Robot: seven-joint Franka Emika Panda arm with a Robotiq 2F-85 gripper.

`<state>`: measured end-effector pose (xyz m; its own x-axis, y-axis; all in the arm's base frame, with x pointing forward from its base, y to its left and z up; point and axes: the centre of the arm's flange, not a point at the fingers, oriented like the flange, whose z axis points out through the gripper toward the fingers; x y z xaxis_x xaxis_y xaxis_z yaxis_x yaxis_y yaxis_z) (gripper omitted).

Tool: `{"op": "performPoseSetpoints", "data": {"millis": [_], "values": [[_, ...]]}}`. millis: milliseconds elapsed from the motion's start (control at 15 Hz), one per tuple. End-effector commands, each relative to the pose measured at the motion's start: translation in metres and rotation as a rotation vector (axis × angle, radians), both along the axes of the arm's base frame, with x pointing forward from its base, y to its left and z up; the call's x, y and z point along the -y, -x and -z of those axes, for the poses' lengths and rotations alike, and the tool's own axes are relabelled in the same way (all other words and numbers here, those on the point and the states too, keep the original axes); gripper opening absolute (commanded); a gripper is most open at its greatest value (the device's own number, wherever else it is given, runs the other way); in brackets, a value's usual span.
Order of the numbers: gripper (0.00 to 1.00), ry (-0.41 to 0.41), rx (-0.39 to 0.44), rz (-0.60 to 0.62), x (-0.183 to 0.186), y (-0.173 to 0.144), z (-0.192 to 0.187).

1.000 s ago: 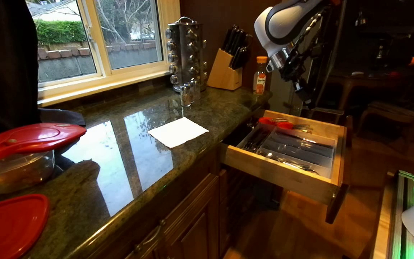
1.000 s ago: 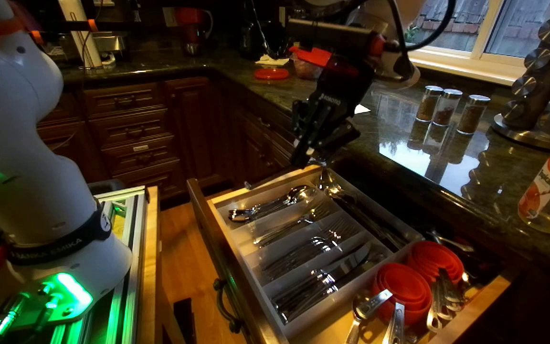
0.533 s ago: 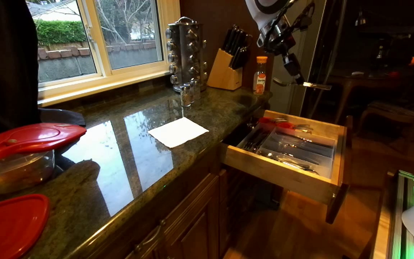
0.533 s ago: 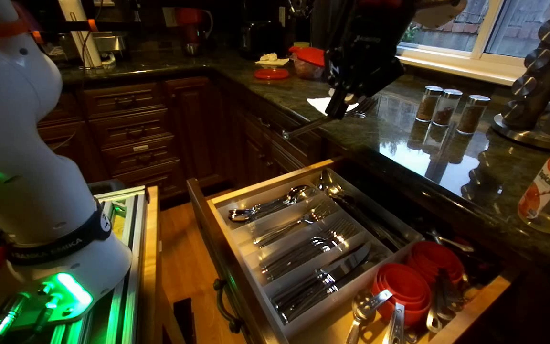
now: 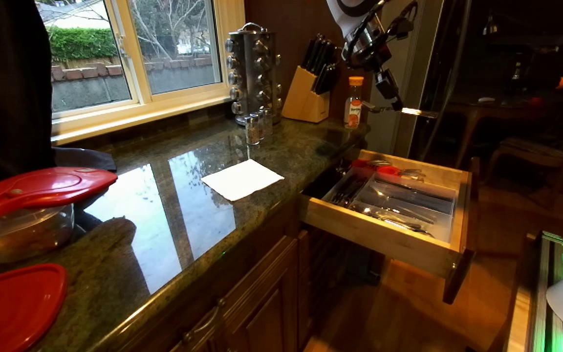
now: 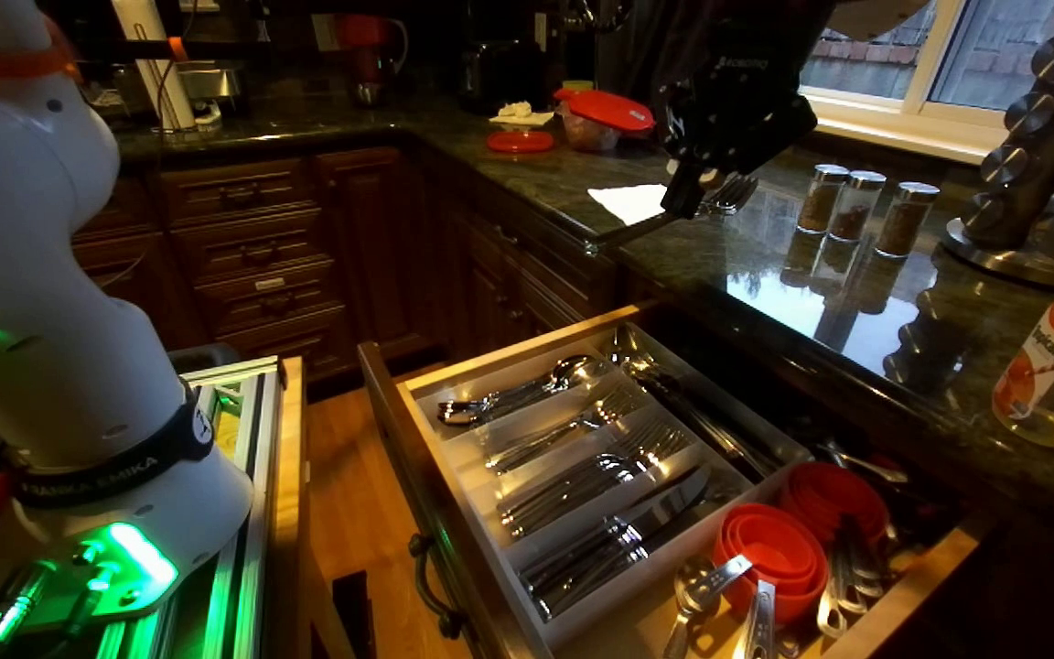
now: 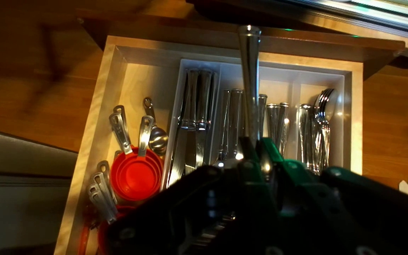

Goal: Take one fork out of the drawer and place it on the counter

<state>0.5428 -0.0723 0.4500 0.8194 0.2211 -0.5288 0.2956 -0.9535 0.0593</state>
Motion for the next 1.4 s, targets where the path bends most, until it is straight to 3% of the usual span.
{"op": "performPoseSetpoints", "data": {"millis": [0,67,533,1000,1333], "values": [[0.09,0.0,0.0,0.0,0.0,0.0,0.0],[0.02,-0.01,-0.005,-0.009,0.002,-0.009,-0.003],[0.02,0.008,0.076,0.019,0.019,-0.111,-0.034],[0.02,-0.035,0.105,0.07,0.049,-0.189,-0.012],[0.02,-0.099,0.159,0.069,0.059,-0.224,0.002]]}}
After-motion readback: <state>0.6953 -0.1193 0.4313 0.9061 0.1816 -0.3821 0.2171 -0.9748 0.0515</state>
